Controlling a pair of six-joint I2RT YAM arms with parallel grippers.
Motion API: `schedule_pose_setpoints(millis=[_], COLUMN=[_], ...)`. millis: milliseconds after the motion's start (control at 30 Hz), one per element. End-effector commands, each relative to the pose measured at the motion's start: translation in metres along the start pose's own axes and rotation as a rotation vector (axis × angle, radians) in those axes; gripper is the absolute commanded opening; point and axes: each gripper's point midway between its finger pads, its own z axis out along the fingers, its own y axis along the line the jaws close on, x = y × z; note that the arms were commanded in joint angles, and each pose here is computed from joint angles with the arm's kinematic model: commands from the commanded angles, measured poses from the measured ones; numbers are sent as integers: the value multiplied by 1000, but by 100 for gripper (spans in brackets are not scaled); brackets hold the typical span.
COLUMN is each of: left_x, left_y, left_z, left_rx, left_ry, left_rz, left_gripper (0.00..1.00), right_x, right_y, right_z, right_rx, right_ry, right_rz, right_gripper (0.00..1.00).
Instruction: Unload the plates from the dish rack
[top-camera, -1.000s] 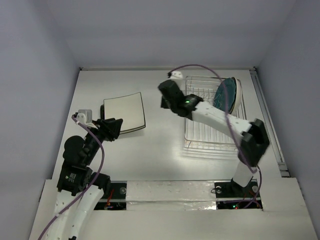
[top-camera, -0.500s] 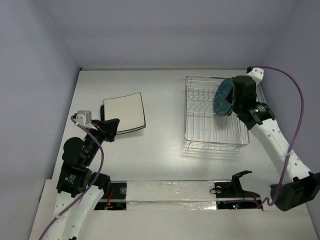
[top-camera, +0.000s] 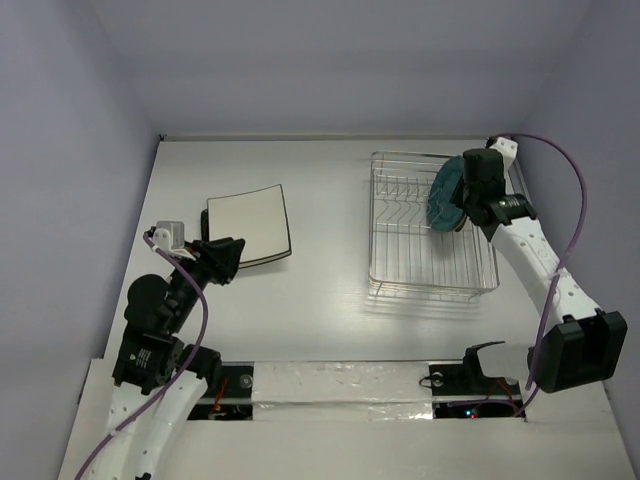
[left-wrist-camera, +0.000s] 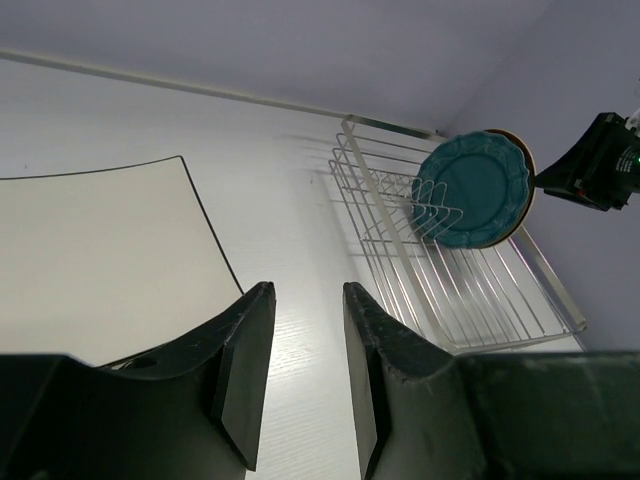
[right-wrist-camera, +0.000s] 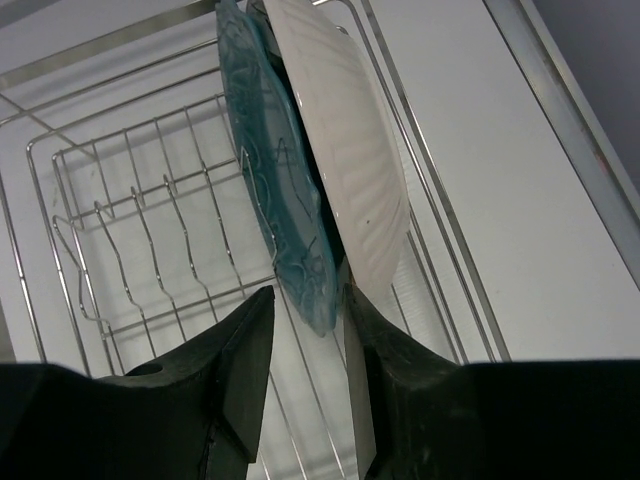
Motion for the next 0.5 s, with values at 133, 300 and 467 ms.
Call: schedule_pose_setpoints(millis=[133, 300, 467], left_x=[-8, -8, -8], left_y=[-6, -6, -5], left_z=[2, 3, 3], left_rx=[26, 26, 24], left_ry=[-29, -25, -24], left_rz=[8, 8, 7], left_gripper=[30, 31, 31], right_x=[-27, -29, -29], right_y=[10, 12, 10], right_z=[9, 16, 22], right_rx=[-30, -12, -1], right_ry=[-60, -53, -47], right_rz=[-1, -16, -23], right_gripper=[39, 39, 39])
